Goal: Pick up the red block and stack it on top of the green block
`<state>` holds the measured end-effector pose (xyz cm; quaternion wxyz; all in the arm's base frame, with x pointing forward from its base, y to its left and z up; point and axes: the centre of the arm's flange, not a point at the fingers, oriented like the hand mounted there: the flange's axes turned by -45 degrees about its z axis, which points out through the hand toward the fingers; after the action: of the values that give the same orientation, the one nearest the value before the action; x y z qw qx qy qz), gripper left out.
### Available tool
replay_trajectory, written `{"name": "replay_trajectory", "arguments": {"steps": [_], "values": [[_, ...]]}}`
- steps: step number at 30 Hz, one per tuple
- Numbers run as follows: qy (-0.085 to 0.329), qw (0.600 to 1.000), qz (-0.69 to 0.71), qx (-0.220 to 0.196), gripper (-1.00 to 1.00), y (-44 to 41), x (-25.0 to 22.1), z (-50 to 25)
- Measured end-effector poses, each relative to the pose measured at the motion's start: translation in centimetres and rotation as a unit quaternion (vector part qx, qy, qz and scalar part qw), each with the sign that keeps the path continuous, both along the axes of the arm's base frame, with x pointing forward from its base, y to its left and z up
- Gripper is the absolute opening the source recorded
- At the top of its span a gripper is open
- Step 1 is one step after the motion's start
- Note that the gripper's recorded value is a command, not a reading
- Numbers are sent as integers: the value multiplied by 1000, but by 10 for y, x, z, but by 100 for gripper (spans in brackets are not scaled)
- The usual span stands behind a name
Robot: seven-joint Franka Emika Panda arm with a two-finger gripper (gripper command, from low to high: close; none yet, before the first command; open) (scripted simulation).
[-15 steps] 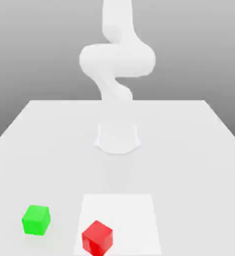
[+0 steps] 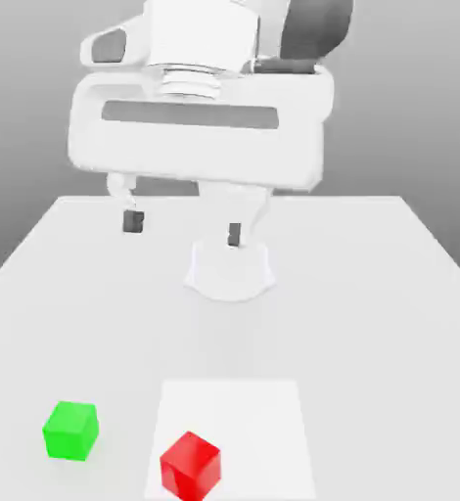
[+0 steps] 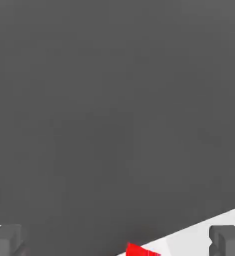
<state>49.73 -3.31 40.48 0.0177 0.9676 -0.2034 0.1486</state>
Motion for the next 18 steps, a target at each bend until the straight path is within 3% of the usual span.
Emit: {"name": "replay_trajectory", "arguments": {"steps": [10, 14, 15, 18], "values": [[126, 985, -104, 59, 0, -13, -14, -184], [135, 982, -112, 64, 0, -13, -17, -239], [135, 982, -112, 64, -100, -13, -18, -252], [135, 982, -112, 64, -100, -13, -17, -252]]}}
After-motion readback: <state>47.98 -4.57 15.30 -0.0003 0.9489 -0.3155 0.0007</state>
